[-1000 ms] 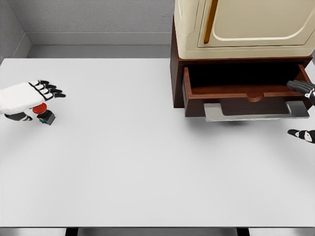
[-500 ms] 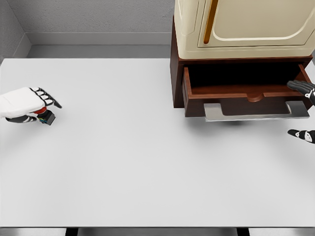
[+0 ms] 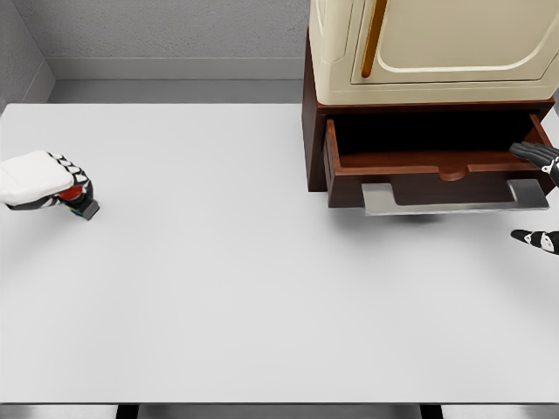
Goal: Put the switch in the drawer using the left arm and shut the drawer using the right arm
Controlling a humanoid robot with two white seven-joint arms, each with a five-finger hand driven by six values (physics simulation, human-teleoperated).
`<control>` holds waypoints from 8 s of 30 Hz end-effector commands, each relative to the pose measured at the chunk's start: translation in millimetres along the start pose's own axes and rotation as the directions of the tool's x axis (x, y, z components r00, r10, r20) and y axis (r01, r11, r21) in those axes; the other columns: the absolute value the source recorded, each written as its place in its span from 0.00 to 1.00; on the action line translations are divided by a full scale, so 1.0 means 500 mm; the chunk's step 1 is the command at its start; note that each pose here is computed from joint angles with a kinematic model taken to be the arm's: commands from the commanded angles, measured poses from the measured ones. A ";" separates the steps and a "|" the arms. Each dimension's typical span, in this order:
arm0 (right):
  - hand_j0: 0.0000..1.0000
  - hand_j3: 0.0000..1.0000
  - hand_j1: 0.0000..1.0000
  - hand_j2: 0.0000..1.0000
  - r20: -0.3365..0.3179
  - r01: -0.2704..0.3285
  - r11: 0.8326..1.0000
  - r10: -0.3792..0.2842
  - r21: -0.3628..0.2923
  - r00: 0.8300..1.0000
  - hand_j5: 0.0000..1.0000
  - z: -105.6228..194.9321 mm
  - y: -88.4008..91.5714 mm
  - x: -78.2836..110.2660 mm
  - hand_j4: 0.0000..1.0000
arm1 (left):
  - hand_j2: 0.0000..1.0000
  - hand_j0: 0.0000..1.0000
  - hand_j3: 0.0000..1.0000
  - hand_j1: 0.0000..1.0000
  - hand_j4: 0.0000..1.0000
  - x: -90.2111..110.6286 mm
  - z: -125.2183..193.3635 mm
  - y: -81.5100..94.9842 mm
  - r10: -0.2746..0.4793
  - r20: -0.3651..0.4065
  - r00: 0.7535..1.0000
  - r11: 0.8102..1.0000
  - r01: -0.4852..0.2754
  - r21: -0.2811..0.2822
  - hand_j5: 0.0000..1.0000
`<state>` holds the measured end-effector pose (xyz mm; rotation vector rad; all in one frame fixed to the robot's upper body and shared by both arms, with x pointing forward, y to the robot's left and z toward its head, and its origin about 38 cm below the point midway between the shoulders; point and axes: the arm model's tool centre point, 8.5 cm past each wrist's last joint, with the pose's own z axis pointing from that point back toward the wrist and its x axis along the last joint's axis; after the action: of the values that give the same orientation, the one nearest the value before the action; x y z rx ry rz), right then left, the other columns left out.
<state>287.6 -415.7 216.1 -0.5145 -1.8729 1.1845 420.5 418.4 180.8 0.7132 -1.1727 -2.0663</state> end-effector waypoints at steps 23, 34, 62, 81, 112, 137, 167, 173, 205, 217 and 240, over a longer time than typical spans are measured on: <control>1.00 1.00 1.00 1.00 0.001 0.005 1.000 -0.005 -0.006 1.000 1.00 0.000 -0.002 0.000 1.00 | 0.46 0.46 0.46 0.46 0.46 0.003 -0.025 0.085 -0.024 0.019 1.000 0.995 0.022 0.098 0.46; 1.00 1.00 1.00 1.00 0.001 0.005 1.000 -0.005 -0.006 1.000 1.00 0.000 -0.002 0.000 1.00 | 0.46 0.46 0.46 0.46 0.46 0.063 -0.059 0.191 -0.101 0.105 0.989 0.970 0.075 0.231 0.46; 1.00 1.00 1.00 1.00 0.001 0.007 1.000 -0.007 -0.007 1.000 1.00 0.000 -0.001 0.000 1.00 | 0.46 0.46 0.46 0.46 0.46 0.240 -0.137 0.372 -0.291 0.288 0.912 0.882 0.139 0.450 0.46; 1.00 1.00 1.00 1.00 0.001 0.007 1.000 -0.007 -0.007 1.000 1.00 0.000 -0.001 0.000 1.00 | 0.46 0.46 0.46 0.46 0.46 0.310 -0.158 0.452 -0.362 0.337 0.869 0.829 0.135 0.542 0.46; 1.00 1.00 1.00 1.00 0.001 0.008 1.000 -0.008 -0.006 1.000 1.00 0.000 0.000 0.000 1.00 | 0.46 0.46 0.46 0.46 0.46 0.445 -0.194 0.583 -0.478 0.407 0.779 0.740 0.107 0.664 0.46; 1.00 1.00 1.00 1.00 0.002 0.006 1.000 -0.006 -0.008 1.000 1.00 -0.001 -0.002 0.000 1.00 | 0.47 0.47 0.47 0.47 0.47 0.481 -0.212 0.653 -0.509 0.409 0.757 0.708 0.098 0.699 0.47; 1.00 1.00 1.00 1.00 0.000 0.005 1.000 -0.005 -0.009 1.000 1.00 0.000 -0.003 0.000 1.00 | 1.00 1.00 1.00 1.00 1.00 0.526 -0.264 0.697 -0.485 0.448 0.751 0.725 0.058 0.687 1.00; 1.00 1.00 1.00 1.00 -0.004 0.009 1.000 -0.009 -0.004 1.000 1.00 0.004 0.000 -0.001 1.00 | 1.00 1.00 1.00 1.00 1.00 0.539 -0.264 0.690 -0.497 0.462 0.734 0.730 0.066 0.680 1.00; 0.78 0.78 0.78 0.78 0.046 -0.057 0.985 0.050 0.166 0.998 0.78 -0.021 -0.015 0.008 0.78 | 1.00 1.00 1.00 1.00 1.00 0.283 -0.082 0.488 -0.358 0.356 0.863 0.832 0.122 0.541 1.00; 0.76 0.76 0.76 0.76 0.058 -0.050 0.983 0.040 0.175 0.997 0.76 -0.029 -0.006 0.011 0.76 | 1.00 1.00 1.00 1.00 1.00 0.151 -0.020 0.382 -0.229 0.228 0.946 0.897 0.115 0.426 1.00; 0.72 0.72 0.72 0.72 0.052 -0.027 0.995 0.022 0.100 0.998 0.72 -0.026 -0.057 0.011 0.72 | 1.00 1.00 1.00 1.00 1.00 0.102 0.026 0.274 -0.115 0.172 0.978 0.939 0.051 0.341 1.00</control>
<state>296.3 -418.6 242.9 -0.4571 -1.8331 1.3192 413.7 328.2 291.6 0.7157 -1.6528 -2.0766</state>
